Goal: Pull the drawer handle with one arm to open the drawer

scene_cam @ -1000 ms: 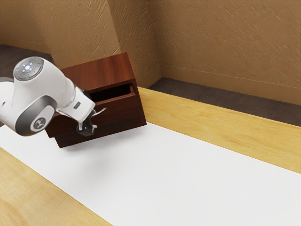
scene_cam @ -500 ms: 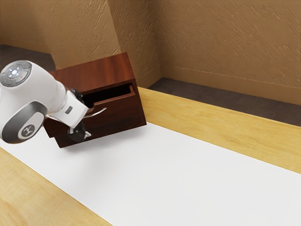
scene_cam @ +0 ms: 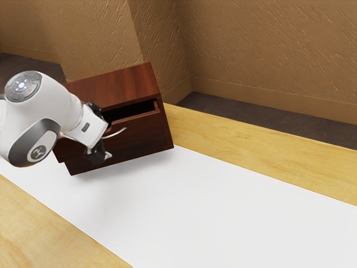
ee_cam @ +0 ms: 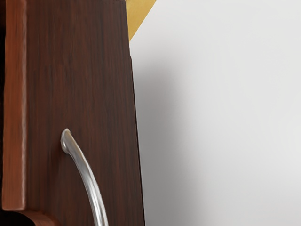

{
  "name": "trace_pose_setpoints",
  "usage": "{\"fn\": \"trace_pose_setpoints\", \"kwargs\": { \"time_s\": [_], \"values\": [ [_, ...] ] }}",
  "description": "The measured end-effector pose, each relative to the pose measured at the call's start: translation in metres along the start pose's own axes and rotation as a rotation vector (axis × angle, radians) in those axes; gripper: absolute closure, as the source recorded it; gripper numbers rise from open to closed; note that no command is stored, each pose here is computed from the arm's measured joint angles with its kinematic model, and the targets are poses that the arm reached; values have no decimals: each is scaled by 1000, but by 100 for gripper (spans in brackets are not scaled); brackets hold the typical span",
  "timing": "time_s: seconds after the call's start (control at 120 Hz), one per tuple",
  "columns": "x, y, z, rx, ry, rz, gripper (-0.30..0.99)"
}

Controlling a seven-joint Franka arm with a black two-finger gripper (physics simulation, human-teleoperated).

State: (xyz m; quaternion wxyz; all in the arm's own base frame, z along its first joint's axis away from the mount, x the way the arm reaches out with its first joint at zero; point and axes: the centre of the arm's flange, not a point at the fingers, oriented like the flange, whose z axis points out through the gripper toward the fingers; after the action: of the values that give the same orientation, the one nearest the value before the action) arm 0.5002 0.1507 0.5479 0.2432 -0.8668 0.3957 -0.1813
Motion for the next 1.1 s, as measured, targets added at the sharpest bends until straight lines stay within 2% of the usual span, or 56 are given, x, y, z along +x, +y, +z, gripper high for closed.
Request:
{"fn": "trace_pose_setpoints", "kwargs": {
  "time_s": [0.842,0.983,1.1],
  "values": [
    [4,27,28,-21,23,-19,-2],
    [10,31,24,-23,38,-24,6],
    [14,37,25,-31,42,-28,7]
  ]
}}
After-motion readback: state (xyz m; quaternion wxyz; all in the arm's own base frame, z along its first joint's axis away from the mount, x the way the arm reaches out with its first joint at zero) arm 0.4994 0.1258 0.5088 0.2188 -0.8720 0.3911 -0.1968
